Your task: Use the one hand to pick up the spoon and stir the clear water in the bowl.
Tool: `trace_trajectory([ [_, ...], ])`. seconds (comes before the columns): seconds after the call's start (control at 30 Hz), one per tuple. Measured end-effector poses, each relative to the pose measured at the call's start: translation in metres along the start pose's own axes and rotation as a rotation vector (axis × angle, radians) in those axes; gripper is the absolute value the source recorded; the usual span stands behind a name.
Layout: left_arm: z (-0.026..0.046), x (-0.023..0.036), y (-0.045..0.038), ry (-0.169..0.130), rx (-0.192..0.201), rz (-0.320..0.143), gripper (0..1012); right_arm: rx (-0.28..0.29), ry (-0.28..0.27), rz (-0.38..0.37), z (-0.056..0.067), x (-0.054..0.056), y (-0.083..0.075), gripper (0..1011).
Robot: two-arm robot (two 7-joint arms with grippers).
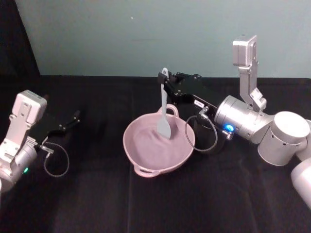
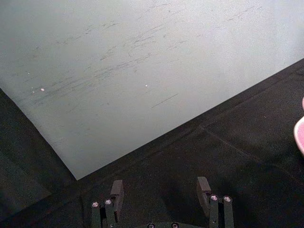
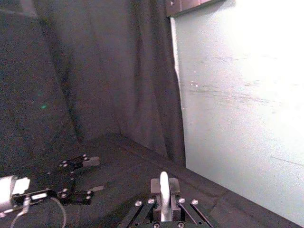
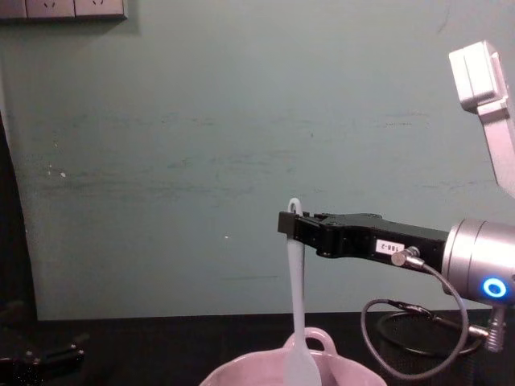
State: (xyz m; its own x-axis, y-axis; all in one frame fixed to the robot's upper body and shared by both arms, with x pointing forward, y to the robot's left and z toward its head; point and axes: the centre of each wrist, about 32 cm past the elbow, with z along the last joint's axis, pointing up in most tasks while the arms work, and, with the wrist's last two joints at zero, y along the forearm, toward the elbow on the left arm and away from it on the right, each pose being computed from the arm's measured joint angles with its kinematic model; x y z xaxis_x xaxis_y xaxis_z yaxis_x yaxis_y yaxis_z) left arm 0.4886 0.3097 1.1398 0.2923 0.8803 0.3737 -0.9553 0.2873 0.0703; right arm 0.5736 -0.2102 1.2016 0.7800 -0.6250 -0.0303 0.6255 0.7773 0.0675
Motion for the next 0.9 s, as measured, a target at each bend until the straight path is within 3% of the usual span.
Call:
trace_trajectory([
  [0.17,0.0,0.0,0.0,0.0,0.0,0.0,1011,0.001,-0.017,0.02,0.003,-0.011,-0.002,116],
  [0.4,0.0,0.0,0.0,0.0,0.0,0.0,1011,0.018,-0.037,0.03,0.012,-0.017,-0.004,116],
  [0.53,0.0,0.0,0.0,0.0,0.0,0.0,1011,0.05,-0.066,0.024,0.026,-0.019,-0.01,116],
  [0.8,0.0,0.0,0.0,0.0,0.0,0.0,1011,0.141,-0.145,-0.024,0.065,-0.015,-0.034,116],
  [0.9,0.0,0.0,0.0,0.0,0.0,0.0,1011,0.156,-0.159,-0.043,0.072,-0.014,-0.042,116],
])
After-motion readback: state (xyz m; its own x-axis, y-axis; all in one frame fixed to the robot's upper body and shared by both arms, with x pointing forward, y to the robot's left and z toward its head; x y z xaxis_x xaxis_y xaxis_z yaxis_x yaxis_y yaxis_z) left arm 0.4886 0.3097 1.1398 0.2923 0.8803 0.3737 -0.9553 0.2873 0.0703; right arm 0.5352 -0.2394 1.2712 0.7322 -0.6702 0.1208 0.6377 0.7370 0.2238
